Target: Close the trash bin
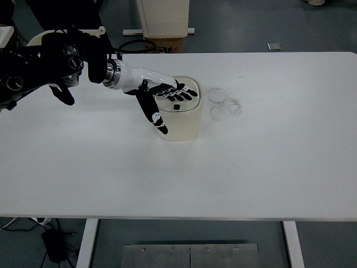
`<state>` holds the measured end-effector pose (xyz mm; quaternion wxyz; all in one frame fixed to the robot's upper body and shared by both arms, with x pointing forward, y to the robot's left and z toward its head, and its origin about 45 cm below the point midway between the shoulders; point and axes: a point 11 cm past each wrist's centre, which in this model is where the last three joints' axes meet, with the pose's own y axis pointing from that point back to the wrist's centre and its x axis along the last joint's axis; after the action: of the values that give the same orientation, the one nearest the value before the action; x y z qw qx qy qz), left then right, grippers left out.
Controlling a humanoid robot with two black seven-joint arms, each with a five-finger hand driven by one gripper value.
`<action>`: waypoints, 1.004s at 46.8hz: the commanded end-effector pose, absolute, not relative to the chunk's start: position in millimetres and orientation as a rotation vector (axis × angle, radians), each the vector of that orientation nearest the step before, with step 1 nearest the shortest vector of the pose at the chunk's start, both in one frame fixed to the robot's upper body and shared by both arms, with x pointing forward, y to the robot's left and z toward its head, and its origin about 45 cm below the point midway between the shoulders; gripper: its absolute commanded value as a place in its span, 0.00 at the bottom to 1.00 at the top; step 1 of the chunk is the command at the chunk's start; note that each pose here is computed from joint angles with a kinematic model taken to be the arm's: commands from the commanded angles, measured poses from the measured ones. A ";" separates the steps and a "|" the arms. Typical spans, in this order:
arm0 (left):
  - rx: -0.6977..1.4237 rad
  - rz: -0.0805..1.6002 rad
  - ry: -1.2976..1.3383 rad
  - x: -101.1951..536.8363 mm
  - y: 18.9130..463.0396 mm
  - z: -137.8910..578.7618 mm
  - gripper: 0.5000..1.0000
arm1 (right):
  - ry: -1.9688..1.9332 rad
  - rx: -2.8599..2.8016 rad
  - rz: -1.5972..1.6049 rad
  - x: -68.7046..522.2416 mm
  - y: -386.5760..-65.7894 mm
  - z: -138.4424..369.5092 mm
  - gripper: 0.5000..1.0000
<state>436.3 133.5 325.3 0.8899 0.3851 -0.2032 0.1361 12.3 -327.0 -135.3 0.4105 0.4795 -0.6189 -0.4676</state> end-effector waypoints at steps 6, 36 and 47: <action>0.778 0.317 -0.441 442.7 134.8 341.4 1.00 | -1.558 1.207 -1.177 12.3 -327.0 -135.3 0.99; 0.286 0.809 -0.133 499.0 198.4 384.6 1.00 | -1.558 1.207 -1.177 12.3 -327.0 -135.3 0.99; 0.025 1.025 0.112 513.7 251.1 362.0 1.00 | -1.559 1.206 -1.178 12.3 -327.0 -135.3 0.99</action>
<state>512.6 239.6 371.7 0.8792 0.0293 0.0290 0.4746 12.3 -326.9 -135.3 0.4105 0.4795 -0.6188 -0.4676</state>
